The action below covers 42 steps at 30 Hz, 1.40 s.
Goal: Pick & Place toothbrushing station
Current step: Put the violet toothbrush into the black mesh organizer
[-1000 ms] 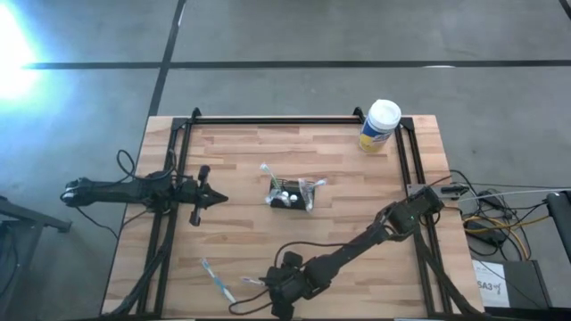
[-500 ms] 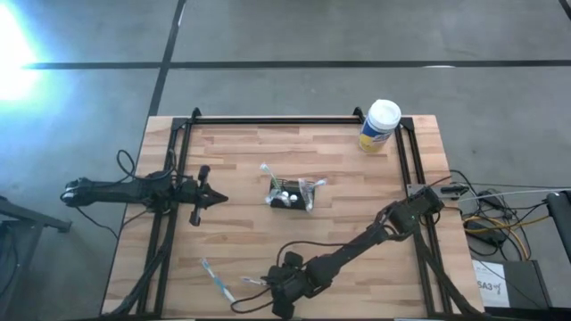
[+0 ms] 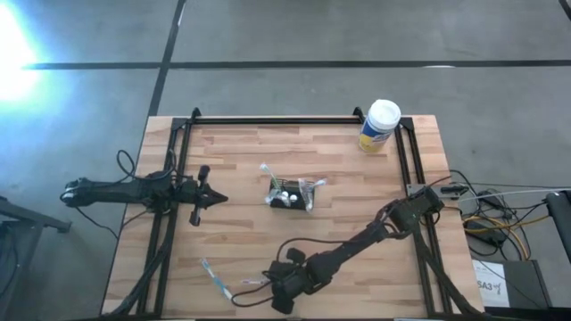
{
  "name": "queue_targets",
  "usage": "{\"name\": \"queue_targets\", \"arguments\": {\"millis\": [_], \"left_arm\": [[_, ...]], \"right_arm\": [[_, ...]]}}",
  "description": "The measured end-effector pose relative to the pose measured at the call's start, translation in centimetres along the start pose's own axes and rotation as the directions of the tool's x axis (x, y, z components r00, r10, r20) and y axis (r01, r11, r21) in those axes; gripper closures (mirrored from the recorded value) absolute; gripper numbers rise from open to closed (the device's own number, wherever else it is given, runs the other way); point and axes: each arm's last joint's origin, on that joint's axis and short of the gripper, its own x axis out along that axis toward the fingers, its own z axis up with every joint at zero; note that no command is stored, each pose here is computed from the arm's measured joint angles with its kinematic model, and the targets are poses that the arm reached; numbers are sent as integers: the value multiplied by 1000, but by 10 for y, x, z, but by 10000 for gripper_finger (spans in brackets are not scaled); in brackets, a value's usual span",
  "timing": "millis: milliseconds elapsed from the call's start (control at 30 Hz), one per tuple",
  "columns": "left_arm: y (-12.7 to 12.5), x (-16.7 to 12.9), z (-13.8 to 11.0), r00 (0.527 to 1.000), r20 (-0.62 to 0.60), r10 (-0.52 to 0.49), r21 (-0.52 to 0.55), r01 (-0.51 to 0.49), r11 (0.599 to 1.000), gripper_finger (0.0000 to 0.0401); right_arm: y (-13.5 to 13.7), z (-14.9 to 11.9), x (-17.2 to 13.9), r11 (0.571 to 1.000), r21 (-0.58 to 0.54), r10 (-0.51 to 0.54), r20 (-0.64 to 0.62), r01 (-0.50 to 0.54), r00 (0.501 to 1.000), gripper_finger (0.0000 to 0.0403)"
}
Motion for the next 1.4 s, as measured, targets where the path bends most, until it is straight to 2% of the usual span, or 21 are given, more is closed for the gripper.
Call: {"name": "queue_targets", "arguments": {"millis": [233,433,700,867,1033,1133,1400], "left_arm": [[0,0,0,1000,-1,0,0,0,1000,382],[0,0,0,1000,-1,0,0,0,1000,382],[0,0,0,1000,-2,1,0,-1,1000,382],[0,0,0,1000,-5,7,0,-7,1000,382],[1,1,-1,1000,-12,17,1,-17,1000,382],[1,1,-1,1000,-15,24,9,-23,1000,382],[1,1,-1,1000,-11,26,-13,-26,1000,382]], "right_arm": [[-4,-3,0,997,-71,-40,-34,38,999,349],[-5,-3,1,995,-93,-41,-35,38,999,355],[9,14,-15,965,-262,26,51,-11,998,358],[21,36,-56,935,-351,104,144,-47,984,359],[22,44,-79,908,-417,124,180,-38,976,360],[21,54,-109,894,-448,141,223,-28,965,360],[5,66,-183,864,-496,91,322,86,942,382]]}}
